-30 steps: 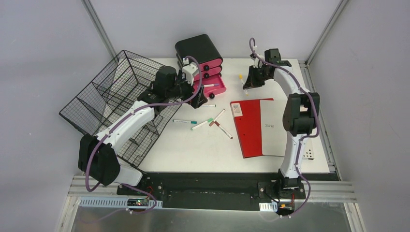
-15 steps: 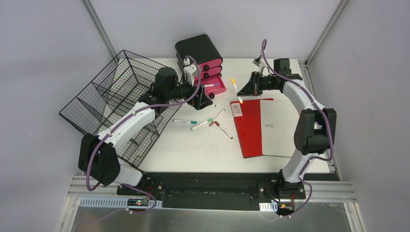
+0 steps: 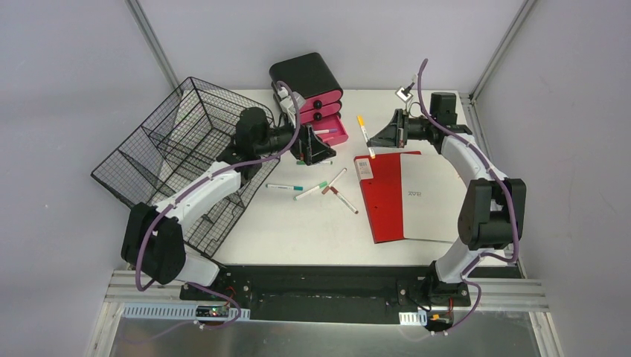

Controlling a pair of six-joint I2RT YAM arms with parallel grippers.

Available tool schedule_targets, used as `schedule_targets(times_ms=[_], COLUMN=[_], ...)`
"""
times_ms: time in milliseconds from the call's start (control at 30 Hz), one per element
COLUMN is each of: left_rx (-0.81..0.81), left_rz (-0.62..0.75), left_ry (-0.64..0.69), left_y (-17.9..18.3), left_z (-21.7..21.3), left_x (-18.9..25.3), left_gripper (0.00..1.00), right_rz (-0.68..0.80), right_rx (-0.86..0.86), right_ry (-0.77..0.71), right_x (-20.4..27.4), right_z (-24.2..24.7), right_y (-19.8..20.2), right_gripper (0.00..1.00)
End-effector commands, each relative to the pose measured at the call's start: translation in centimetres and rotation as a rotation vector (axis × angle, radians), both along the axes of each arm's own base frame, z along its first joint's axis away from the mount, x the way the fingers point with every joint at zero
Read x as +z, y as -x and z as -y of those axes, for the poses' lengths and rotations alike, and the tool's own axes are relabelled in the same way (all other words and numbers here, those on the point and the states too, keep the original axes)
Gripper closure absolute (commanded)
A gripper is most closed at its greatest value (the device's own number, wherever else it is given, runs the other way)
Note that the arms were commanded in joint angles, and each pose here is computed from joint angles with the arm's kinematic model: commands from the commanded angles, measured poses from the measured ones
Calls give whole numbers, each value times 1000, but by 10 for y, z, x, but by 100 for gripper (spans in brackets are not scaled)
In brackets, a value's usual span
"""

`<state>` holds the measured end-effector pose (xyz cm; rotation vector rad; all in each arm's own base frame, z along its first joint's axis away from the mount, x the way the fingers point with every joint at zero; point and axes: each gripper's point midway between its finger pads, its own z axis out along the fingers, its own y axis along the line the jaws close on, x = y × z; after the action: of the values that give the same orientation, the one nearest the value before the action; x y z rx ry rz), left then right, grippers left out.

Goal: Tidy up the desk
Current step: Pick up the stationery from the center of the board.

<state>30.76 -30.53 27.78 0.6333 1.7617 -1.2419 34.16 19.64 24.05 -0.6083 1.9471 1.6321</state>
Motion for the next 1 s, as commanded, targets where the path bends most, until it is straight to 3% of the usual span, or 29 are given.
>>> schedule_targets(times_ms=[0, 167, 200, 667, 967], left_rx=[-11, 36, 48, 169, 160], left_rz=[-80, -117, -120, -118, -134], left_ry=[217, 336, 346, 393, 450], left_y=[4, 1, 0, -20, -24], left_z=[18, 34, 37, 62, 70], left_x=[21, 27, 27, 23, 29], left_gripper=[8, 7, 4, 1, 19], right_rz=[131, 95, 81, 80, 75], right_rx=[50, 75, 143, 197, 212], right_ry=[-43, -54, -95, -104, -107], right_x=[30, 34, 41, 42, 41], right_z=[-3, -9, -11, -23, -27], right_y=[10, 17, 29, 40, 42], right_gripper=[100, 100, 100, 100, 100])
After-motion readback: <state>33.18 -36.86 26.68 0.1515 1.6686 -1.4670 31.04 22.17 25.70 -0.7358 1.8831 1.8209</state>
